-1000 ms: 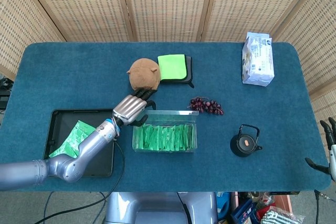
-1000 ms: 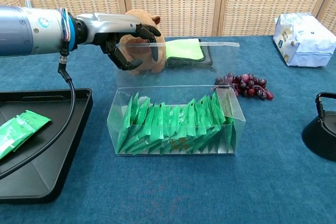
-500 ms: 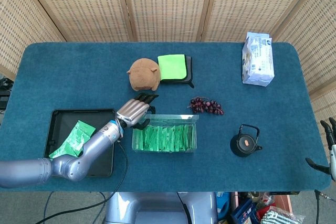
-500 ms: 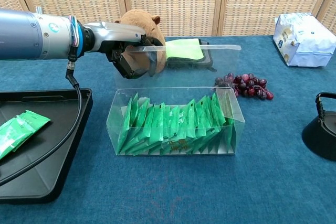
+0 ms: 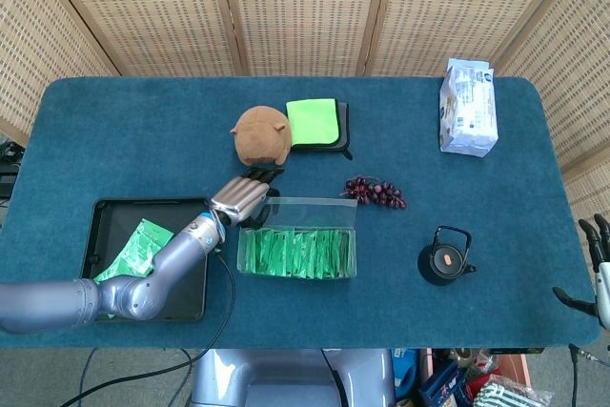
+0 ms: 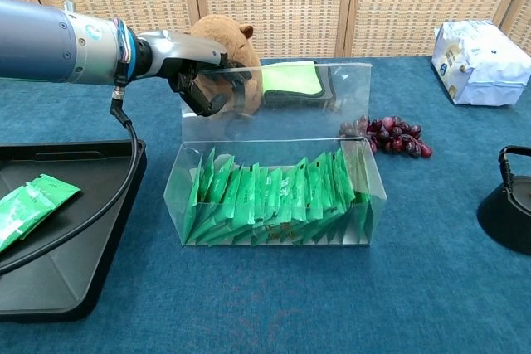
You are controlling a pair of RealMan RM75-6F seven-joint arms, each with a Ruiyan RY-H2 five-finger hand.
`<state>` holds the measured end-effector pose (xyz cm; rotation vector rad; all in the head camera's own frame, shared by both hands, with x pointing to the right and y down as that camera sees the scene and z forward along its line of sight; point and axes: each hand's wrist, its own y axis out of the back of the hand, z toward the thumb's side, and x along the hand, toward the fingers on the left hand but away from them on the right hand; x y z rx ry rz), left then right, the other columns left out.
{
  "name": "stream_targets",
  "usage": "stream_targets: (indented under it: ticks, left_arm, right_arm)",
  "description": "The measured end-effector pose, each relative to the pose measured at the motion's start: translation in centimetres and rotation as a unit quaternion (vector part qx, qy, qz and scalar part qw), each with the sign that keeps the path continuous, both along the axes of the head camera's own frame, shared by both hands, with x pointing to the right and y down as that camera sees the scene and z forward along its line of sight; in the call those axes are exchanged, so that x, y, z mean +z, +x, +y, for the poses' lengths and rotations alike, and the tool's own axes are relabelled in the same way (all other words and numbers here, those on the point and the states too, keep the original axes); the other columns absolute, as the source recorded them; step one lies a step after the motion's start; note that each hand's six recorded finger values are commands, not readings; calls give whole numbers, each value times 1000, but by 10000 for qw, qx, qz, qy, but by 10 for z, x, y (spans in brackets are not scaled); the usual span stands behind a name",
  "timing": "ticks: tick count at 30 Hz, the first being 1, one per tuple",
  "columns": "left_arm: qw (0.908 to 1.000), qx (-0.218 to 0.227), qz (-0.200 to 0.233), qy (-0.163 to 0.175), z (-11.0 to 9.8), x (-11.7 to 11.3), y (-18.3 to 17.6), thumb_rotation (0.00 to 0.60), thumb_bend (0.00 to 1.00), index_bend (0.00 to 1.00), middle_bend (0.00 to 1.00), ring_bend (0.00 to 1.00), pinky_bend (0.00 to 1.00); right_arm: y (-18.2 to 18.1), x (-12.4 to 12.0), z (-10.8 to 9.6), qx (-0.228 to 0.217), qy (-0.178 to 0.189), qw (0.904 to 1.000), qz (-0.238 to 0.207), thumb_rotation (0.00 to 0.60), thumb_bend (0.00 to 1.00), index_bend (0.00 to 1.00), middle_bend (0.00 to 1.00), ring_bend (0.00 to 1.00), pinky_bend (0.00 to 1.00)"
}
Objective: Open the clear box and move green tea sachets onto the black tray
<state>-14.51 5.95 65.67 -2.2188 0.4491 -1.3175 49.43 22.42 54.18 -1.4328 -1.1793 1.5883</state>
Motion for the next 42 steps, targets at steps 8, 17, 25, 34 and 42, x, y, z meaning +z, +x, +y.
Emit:
stream_targets:
  ticks: [8,17,25,34,42]
  left_arm:
    - [9997,-57,-1,253,-7,-3,3,600,699,0,0,0,0]
    - [9935,44,441,1047,-15,-14,8,600,416,0,0,0,0]
    - [9888,394,653,1285,-7,-24,4,600,416,204,0,0,0]
    - [9802,1281,599,1389,25,-25,13,600,416,293,0,0,0]
    - [9752,1697,560,1305,46,-8,35,600,416,296,0,0,0]
  right_arm:
    - [0,1,0,3,-19,10000,-6,600,0,0,0,0,0]
    - [-1,1,0,2,-43,10000,-41,600,0,0,0,0,0]
    - [0,1,0,19,-38,10000,-63,600,0,0,0,0,0]
    - [0,2,0,36,-58,10000,-66,600,0,0,0,0,0]
    - [3,1,0,95,-59,9999,-44,600,0,0,0,0,0]
